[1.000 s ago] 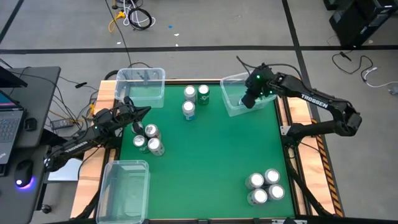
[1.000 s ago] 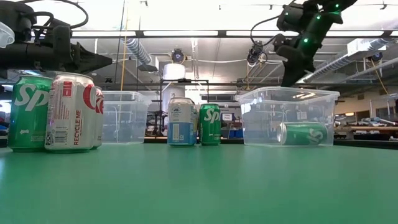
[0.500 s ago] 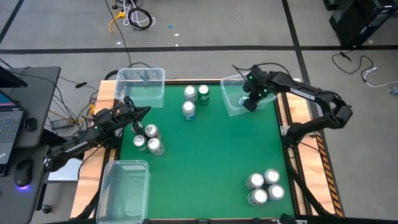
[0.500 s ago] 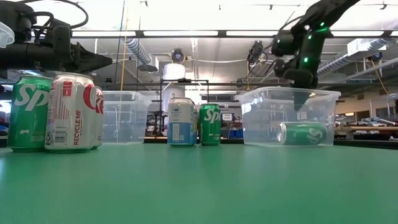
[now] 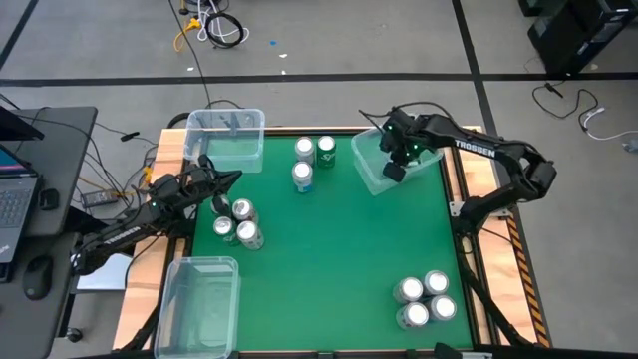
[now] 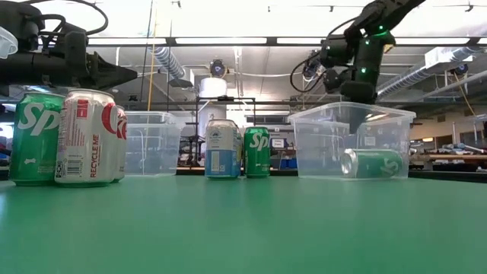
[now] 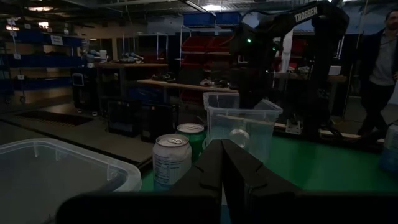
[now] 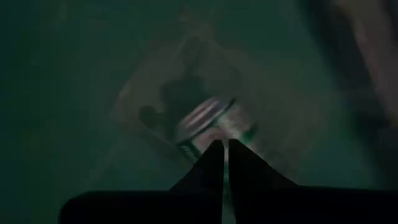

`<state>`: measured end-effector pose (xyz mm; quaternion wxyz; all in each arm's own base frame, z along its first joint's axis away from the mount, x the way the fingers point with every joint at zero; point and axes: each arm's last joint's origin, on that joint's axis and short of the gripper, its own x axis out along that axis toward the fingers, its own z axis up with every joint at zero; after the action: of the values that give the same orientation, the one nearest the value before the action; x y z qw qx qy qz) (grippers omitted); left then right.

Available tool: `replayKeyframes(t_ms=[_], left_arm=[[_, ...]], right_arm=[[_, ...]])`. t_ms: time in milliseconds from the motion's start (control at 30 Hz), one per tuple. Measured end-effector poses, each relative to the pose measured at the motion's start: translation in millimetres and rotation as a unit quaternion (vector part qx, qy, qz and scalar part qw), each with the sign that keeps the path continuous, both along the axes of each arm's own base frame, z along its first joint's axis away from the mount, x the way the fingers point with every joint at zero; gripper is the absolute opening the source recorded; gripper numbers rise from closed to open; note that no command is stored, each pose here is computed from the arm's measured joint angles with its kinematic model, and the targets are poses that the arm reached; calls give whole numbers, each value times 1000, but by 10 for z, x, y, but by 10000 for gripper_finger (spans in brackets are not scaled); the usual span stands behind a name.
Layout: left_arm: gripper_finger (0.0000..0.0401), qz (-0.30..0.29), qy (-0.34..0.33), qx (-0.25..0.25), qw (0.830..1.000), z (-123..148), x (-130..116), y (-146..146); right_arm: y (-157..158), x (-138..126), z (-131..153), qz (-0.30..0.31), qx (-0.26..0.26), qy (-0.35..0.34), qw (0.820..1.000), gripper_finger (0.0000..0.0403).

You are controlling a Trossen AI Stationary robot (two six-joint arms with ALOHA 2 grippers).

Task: Sort soda cans
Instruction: Put the green soda can into the top right transparent bin

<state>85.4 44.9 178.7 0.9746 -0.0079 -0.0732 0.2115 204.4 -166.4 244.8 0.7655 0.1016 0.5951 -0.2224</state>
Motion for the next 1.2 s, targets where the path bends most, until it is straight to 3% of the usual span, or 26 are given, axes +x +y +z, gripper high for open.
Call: replayKeyframes(t_ms=[167,600,700,933,1200], left_arm=[[10,0,0,0,1000,-1,0,0],[10,0,0,0,1000,-1,0,0],[10,0,0,0,1000,-1,0,0],[10,0,0,0,1000,0,0,0],[10,0,0,0,1000,-1,0,0]], right_arm=[[-65,-80,4,88,-13,32,996,13],[-185,-282,-124,99,18,72,992,111],[-219,-289,-192,94,42,82,991,97],[-247,-262,-268,95,61,90,989,10],[-308,-83,-120,51,47,37,997,17]])
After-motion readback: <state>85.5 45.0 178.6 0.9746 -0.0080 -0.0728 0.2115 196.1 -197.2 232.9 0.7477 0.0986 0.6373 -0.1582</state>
